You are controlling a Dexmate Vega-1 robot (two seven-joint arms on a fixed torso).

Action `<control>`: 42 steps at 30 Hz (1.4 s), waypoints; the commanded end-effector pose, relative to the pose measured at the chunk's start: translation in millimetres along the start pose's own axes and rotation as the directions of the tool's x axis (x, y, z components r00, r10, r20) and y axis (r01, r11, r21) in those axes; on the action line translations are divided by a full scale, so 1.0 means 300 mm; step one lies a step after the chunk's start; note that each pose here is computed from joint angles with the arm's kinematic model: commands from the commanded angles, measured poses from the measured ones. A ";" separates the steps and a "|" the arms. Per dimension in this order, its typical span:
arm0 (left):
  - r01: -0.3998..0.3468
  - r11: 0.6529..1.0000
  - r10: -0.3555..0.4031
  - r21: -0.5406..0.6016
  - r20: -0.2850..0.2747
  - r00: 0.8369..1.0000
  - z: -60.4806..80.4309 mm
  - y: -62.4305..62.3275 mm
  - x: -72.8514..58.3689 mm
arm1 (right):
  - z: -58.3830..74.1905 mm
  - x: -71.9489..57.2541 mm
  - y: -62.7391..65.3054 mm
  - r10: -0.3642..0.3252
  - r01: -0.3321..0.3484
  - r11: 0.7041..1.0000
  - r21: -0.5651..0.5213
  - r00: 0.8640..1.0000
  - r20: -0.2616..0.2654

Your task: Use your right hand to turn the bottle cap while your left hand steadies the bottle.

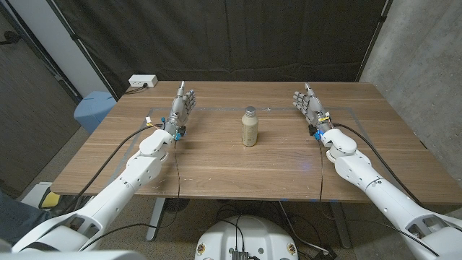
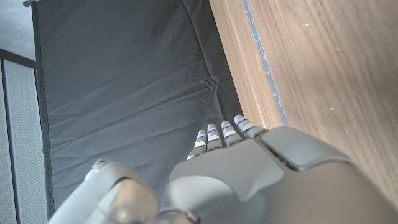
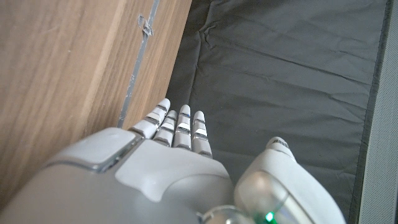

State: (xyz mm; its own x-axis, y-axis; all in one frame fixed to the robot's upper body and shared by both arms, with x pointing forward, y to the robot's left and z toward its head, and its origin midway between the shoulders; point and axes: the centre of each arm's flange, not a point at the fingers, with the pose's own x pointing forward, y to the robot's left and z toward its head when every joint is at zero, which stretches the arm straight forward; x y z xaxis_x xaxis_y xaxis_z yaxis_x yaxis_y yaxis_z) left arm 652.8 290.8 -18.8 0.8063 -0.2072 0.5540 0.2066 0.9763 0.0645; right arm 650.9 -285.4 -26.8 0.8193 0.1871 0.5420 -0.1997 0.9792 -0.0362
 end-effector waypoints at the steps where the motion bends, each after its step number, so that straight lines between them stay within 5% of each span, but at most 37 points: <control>1: 0.042 0.996 -0.042 0.074 0.007 0.999 0.038 -0.005 -0.008 | 0.001 -0.023 0.019 -0.011 0.010 1.000 -0.007 1.000 -0.018; 10: 0.063 0.986 -0.072 0.156 0.049 0.996 0.071 -0.013 -0.093 | -0.007 -0.036 0.030 -0.013 0.013 1.000 -0.006 1.000 -0.005; 22: 0.056 0.956 -0.098 0.289 0.133 0.986 0.098 -0.018 -0.204 | 0.006 0.010 0.050 0.032 -0.031 0.999 -0.014 0.999 0.008; 31: 0.035 0.935 -0.103 0.353 0.176 0.979 0.087 -0.060 -0.221 | 0.017 0.001 0.041 0.033 -0.033 0.999 -0.022 0.999 0.002; 42: 0.083 0.861 -0.166 0.501 0.124 0.978 0.096 -0.127 -0.227 | 0.031 -0.009 0.024 0.030 -0.030 0.999 -0.028 1.000 0.009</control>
State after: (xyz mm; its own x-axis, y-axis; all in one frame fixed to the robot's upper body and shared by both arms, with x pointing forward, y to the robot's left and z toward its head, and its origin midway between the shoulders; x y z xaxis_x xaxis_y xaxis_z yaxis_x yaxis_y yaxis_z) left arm 583.1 286.3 -31.6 0.6865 -0.3066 0.6593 0.0183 0.9138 0.4058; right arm 645.5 -275.1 -21.6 0.8082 0.2167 0.5476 -0.2132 0.9744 -0.0710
